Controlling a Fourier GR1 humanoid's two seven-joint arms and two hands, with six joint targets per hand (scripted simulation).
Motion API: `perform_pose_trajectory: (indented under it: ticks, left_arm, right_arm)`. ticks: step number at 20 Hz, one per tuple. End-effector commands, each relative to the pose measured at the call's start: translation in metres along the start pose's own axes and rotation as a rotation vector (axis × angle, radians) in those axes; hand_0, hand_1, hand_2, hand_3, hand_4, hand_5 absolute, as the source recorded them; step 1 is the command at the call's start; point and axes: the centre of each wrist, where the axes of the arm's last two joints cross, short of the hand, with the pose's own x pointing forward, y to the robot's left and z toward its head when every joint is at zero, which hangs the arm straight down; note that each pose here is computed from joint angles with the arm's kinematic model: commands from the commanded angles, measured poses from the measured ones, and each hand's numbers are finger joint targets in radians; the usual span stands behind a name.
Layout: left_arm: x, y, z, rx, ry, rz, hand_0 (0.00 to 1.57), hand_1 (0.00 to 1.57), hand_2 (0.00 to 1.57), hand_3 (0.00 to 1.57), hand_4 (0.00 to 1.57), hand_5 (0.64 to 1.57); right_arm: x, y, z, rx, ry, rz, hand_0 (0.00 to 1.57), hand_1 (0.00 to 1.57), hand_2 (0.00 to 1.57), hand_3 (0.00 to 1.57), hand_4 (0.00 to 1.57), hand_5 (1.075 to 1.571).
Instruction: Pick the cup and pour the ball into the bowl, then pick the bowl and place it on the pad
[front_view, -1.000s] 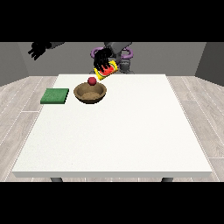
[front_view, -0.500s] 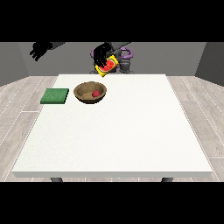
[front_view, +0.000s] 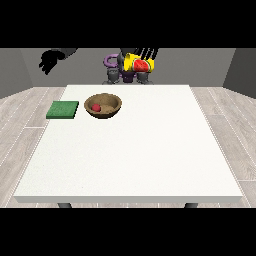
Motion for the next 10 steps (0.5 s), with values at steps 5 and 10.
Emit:
perform_pose_trajectory:
  ticks: [5,10]
  left_arm:
    - [-0.045,0.087,-0.02,0.066,0.052,0.812,0.0,0.0,0.0,0.0,1.07,1.571]
    - [-0.107,0.138,-0.023,0.007,-0.08,1.003,0.0,0.0,0.0,0.0,1.06,1.566]
  right_arm:
    - [-0.023,0.013,0.004,-0.091,0.011,-0.023,0.0,0.0,0.0,0.0,0.77,1.556]
    - [-0.037,0.023,0.006,-0.135,-0.016,-0.056,0.0,0.0,0.0,0.0,0.72,1.566]
